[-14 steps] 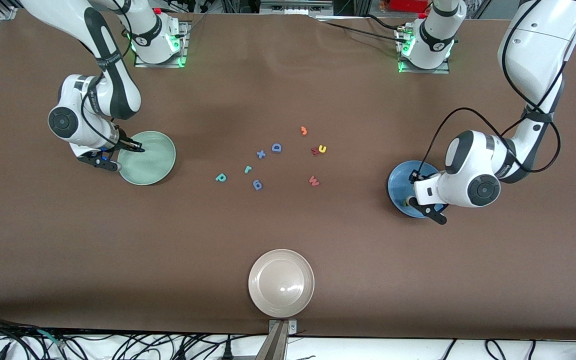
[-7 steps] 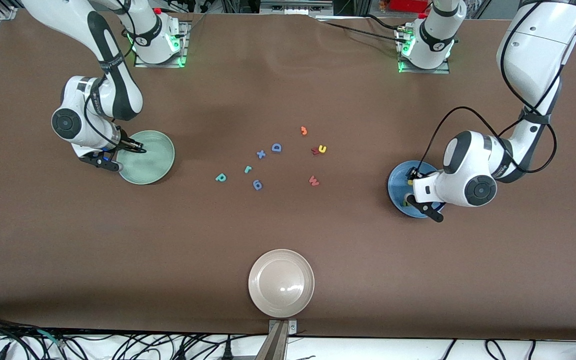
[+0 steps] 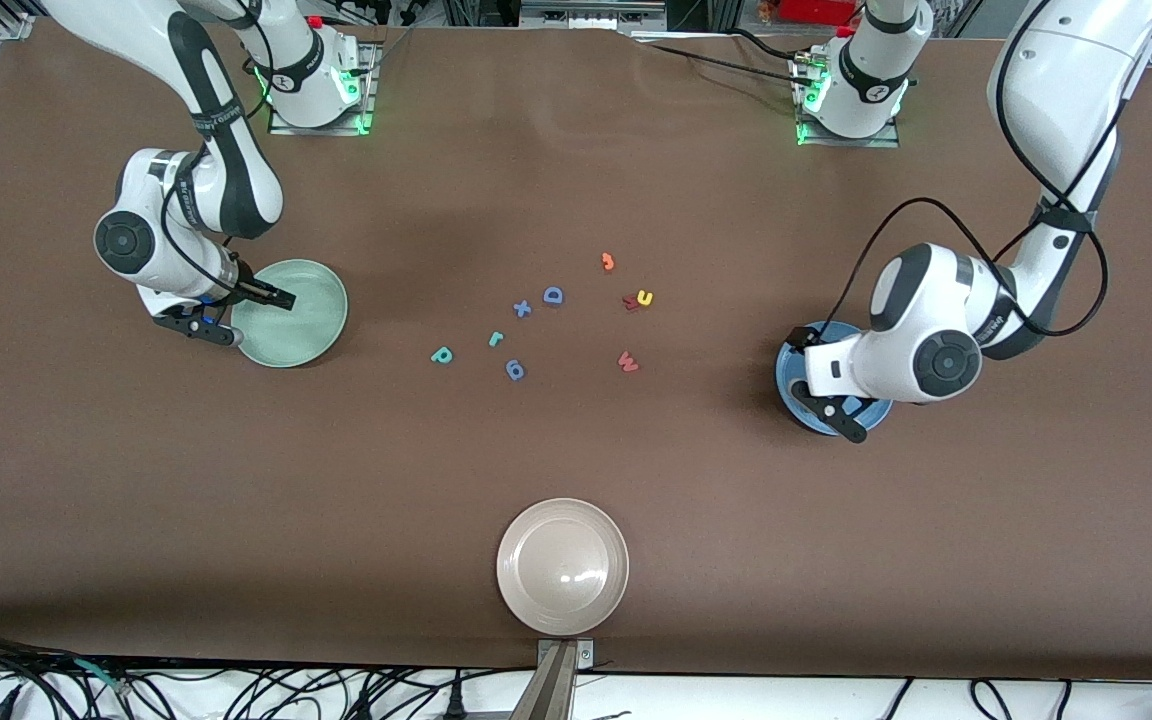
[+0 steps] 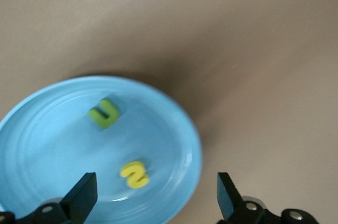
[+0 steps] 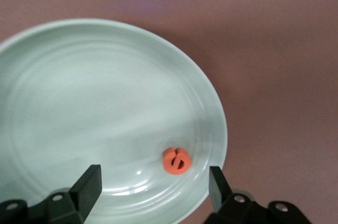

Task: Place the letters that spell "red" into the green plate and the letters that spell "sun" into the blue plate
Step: 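Grasp the teal d with the right gripper while the left gripper returns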

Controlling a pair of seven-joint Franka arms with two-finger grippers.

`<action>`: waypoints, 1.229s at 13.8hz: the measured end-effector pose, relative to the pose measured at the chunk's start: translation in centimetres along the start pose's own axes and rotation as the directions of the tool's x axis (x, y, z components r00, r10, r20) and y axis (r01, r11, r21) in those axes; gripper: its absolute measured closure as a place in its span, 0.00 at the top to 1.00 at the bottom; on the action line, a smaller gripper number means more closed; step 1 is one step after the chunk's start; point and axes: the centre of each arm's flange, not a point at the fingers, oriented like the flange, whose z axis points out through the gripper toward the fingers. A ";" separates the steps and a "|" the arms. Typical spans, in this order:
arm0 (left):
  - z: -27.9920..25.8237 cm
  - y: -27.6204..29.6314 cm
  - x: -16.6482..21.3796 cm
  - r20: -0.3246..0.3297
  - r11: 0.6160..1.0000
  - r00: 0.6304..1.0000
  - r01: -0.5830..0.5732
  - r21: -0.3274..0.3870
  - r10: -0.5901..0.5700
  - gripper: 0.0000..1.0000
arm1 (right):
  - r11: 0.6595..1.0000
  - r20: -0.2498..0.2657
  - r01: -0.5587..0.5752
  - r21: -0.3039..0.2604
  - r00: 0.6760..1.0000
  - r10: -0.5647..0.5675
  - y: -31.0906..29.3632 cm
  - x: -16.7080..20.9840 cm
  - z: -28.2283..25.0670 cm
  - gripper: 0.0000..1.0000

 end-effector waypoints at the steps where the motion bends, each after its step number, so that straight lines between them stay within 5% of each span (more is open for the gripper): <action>1: -0.7 1.7 0.4 -0.004 1.000 1.000 0.022 -0.001 -0.022 1.00 | 1.000 0.000 -0.006 0.008 1.000 0.006 -0.7 0.2 -1.1 0.91; 5: -1.2 9.4 2.0 0.019 0.987 0.987 0.161 -0.016 -0.161 1.00 | 0.998 0.030 -0.059 0.024 0.998 0.059 -5.6 1.2 -7.5 0.89; 9: -0.6 11.5 2.3 0.033 0.982 0.981 0.191 -0.008 -0.190 1.00 | 0.983 -0.001 -0.170 0.070 0.985 0.170 -13.1 0.5 -12.3 0.90; 13: -0.3 11.4 2.2 0.039 0.975 0.975 0.220 -0.007 -0.220 1.00 | 0.950 0.064 -0.278 0.144 0.960 0.272 -19.6 0.2 -10.6 0.99; 17: 0.1 11.6 2.0 0.049 0.975 0.974 0.223 -0.006 -0.222 1.00 | 0.937 0.011 -0.321 0.141 0.947 0.322 -24.5 -0.4 -5.6 0.99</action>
